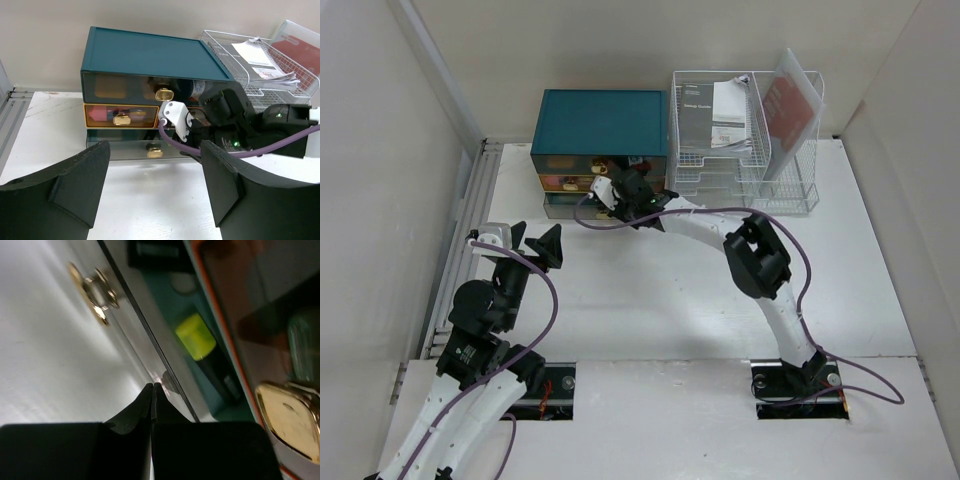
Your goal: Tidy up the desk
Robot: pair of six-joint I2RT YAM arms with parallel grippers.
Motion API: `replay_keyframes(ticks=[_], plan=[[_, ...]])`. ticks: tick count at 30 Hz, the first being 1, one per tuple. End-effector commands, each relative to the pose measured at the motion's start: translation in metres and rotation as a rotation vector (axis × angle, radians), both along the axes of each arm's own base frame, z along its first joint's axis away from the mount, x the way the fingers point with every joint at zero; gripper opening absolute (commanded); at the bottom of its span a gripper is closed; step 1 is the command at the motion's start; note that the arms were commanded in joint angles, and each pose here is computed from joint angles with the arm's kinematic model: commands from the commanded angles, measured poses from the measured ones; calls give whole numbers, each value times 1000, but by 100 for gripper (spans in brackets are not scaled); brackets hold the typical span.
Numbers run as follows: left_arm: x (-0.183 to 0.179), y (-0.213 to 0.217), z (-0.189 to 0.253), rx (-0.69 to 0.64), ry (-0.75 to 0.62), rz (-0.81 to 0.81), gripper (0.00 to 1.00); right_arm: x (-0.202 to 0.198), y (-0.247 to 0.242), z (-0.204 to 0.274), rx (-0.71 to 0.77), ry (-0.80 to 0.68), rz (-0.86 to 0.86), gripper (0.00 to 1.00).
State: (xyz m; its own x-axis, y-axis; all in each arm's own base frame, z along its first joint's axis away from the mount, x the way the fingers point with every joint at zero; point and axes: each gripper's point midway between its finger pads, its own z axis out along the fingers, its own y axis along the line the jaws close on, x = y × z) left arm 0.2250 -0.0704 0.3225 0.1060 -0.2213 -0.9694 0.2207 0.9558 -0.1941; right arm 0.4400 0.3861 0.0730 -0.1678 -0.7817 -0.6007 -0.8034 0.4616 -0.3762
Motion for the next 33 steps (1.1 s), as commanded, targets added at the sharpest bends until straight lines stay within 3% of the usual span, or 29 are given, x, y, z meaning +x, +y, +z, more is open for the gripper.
replay_keyframes(ticks=[1,11,21,23,24,25,29,33], plan=[[-2,2,11,-14,-45,6,70,43,-14,57,71,-263,-232,0],[-2,2,11,-14,-45,6,70,64,-31,66,60,-396,-385,0],[-2,2,11,-14,-45,6,70,43,-28,72,80,-366,-295,0],[-2,2,11,-14,-45,6,70,11,-11,60,71,-241,-116,0],[-2,2,11,-14,-45,6,70,-3,-8,76,91,-207,-48,0],[-2,2,11,-14,-45,6,70,-31,12,76,141,-105,131,0],[-4,3,13,-18,-53,6,70,-121,17,102,206,117,566,1],[-4,3,13,-18,-53,6,73,-186,-4,131,199,281,848,26]])
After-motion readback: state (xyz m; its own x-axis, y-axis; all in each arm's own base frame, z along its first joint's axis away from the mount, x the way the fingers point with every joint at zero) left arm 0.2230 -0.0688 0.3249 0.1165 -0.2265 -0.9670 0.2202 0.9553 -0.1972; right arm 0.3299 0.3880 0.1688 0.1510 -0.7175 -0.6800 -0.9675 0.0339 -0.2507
